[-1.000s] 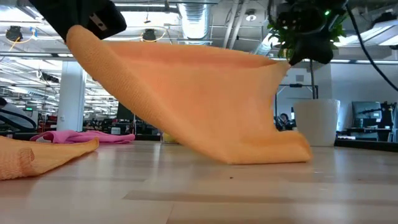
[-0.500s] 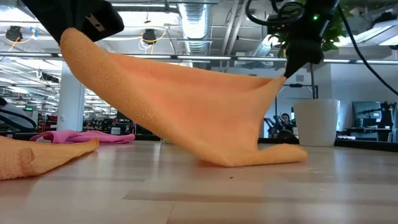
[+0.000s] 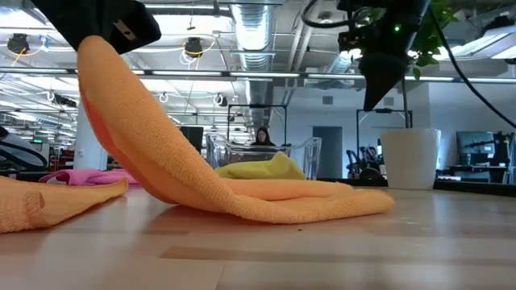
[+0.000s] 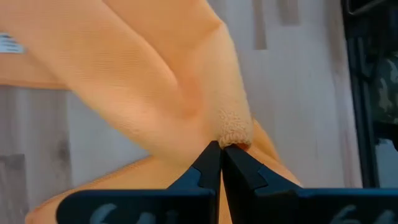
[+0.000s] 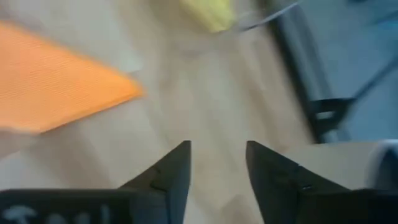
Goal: Fold microfiber towels
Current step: Fold the right orange towel
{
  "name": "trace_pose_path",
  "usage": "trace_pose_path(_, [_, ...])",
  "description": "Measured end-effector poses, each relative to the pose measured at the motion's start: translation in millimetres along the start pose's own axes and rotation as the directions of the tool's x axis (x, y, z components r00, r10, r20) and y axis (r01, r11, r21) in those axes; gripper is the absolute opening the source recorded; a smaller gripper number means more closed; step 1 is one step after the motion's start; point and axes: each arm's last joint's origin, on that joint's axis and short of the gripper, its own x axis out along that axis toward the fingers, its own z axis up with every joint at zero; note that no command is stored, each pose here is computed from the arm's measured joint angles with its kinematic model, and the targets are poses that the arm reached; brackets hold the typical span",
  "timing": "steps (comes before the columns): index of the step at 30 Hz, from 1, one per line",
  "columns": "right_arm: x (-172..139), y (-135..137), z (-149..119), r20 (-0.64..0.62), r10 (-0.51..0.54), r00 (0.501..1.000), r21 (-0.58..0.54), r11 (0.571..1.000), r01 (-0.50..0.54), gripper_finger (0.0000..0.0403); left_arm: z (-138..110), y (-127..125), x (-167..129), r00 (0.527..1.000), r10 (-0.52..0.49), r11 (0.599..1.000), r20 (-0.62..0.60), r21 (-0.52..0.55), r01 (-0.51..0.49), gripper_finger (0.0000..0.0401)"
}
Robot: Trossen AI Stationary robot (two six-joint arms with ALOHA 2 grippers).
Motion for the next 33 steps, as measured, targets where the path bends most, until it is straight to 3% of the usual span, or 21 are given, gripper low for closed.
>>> trace_pose_path(4, [-3.5,12.2,0.6,-0.036,0.262,0.964,0.007,0.965,-0.262,0.0211,1.2,2.5,0.0,0.999,0.038,0.999,0.018,-0.034,-0.038,0.0000])
trace_pose_path(8, [-15.2,33.2,0.7,-0.056,0.557,0.829,-0.019,0.829,-0.559,0.0222,1.7,3.8,0.1,0.999,0.044,0.998,0.020,-0.044,-0.043,0.0000])
trace_pose_path(11, [-24.3,51.3,2.8,-0.029,0.671,0.741,-0.055,0.739,-0.672,0.0222,1.7,3.6,0.1,0.999,0.043,0.998,0.020,-0.050,-0.042,0.0000])
trace_pose_path(16, [-20.2,80.3,7.6,-0.024,0.719,0.695,-0.073,0.692,-0.719,0.0214,1.9,3.6,0.1,0.999,0.044,0.998,0.023,-0.051,-0.043,0.0000])
trace_pose_path(24, [28.6,131.8,6.6,-0.166,0.680,0.714,-0.056,0.716,-0.696,0.0199,1.2,3.8,0.0,0.999,0.047,0.997,0.018,-0.057,-0.046,0.0000])
trace_pose_path(33, [54.9,153.7,4.2,-0.237,0.700,0.673,-0.038,0.686,-0.727,0.0179,0.9,3.6,0.0,0.999,0.038,0.998,0.011,-0.049,-0.037,0.0000])
